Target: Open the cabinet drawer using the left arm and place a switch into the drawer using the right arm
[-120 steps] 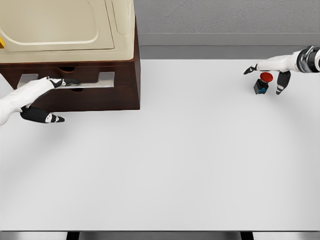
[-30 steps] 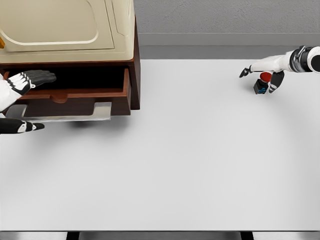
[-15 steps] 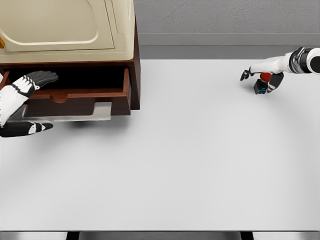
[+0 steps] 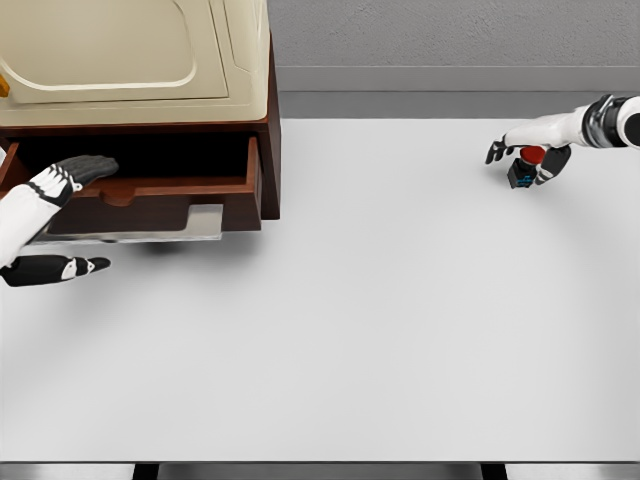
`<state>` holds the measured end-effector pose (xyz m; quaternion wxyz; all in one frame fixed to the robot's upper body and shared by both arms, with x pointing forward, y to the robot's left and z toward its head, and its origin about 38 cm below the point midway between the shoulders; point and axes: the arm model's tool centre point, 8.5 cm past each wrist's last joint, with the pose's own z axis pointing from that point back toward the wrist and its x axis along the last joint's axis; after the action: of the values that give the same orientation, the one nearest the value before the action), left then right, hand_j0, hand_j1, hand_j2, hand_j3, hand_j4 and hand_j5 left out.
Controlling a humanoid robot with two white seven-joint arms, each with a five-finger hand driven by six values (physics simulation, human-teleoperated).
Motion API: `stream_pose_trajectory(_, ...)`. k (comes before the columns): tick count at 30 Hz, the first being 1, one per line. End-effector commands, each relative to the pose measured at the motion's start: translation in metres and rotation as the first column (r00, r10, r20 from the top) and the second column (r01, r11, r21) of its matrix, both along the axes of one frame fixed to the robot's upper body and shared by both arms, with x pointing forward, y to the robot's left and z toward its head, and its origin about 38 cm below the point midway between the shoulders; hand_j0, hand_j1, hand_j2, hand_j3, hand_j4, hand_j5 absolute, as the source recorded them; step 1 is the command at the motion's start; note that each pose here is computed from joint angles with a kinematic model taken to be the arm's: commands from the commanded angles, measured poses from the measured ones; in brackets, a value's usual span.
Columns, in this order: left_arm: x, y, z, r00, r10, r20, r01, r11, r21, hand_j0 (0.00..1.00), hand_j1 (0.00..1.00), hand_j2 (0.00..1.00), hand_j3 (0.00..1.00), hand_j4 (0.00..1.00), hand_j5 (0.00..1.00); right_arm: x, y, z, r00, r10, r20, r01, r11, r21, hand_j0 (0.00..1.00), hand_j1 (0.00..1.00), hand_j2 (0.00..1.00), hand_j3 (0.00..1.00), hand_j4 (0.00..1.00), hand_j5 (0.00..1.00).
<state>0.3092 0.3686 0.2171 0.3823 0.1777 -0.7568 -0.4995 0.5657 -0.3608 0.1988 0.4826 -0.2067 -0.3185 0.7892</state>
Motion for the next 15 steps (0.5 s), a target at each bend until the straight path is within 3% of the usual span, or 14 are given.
stream_pose_trajectory(1,-0.0001,0.0010,0.0014,1.000,0.002,0.002,-0.002,1.000,-0.010,1.00,1.00,1.00,1.00,1.00,1.00,-0.0003,-0.0023,-0.0009,1.000,-0.012,-0.002,0.012,1.000,0.005,0.81,0.81,0.81,0.81,0.81,0.81)
stream_pose_trajectory(4,-0.0004,0.0029,0.0019,1.000,0.008,0.004,-0.007,1.000,-0.012,1.00,1.00,1.00,1.00,1.00,1.00,-0.0002,-0.0022,-0.0006,1.000,-0.012,-0.001,0.012,1.000,0.008,0.72,0.72,0.72,0.72,0.72,0.72)
stream_pose_trajectory(15,-0.0008,0.0021,0.0013,1.000,0.006,0.002,-0.006,1.000,-0.013,1.00,1.00,1.00,1.00,1.00,1.00,-0.0001,-0.0013,-0.0010,1.000,-0.011,-0.002,0.011,1.000,0.007,0.68,0.68,0.68,0.68,0.68,0.68)
